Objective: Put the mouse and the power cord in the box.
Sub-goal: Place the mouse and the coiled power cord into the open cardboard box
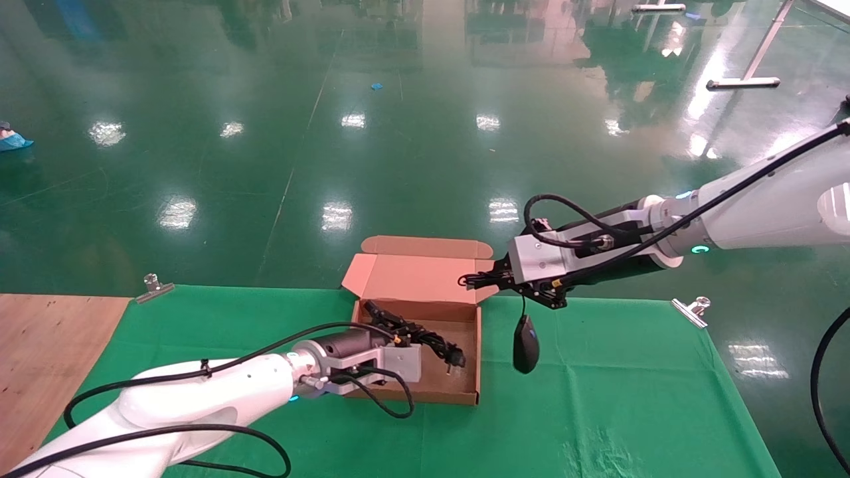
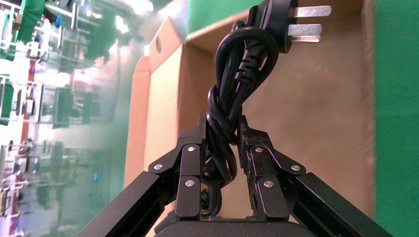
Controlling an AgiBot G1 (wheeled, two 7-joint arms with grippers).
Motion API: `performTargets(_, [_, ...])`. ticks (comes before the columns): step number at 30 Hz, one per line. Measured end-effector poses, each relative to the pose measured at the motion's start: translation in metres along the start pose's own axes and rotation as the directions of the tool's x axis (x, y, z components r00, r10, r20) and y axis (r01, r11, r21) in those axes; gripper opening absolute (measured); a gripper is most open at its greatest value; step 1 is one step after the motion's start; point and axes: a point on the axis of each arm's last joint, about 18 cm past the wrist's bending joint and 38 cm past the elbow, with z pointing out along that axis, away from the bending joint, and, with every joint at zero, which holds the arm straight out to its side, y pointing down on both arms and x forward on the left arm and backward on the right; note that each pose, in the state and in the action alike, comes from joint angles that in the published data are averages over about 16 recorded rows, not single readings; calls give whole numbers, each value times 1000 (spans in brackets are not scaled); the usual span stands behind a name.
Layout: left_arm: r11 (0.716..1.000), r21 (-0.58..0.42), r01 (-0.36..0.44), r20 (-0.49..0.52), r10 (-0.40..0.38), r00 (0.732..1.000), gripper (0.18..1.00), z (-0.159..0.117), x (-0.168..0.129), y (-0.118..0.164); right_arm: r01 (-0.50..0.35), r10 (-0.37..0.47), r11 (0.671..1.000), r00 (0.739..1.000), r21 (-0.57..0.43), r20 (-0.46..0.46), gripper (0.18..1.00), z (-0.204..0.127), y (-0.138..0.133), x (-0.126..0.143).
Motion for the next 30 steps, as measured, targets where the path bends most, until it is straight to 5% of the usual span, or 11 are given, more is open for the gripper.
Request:
performTargets(15, [1000, 11, 10, -3, -10, 1000, 355, 1, 1, -4, -17, 17, 1000, 1000, 12, -4, 213, 1, 1, -3])
performTargets(30, [984, -32, 173, 41, -172, 984, 607, -14, -16, 27, -7, 7, 1000, 1000, 22, -22, 213, 10, -13, 10])
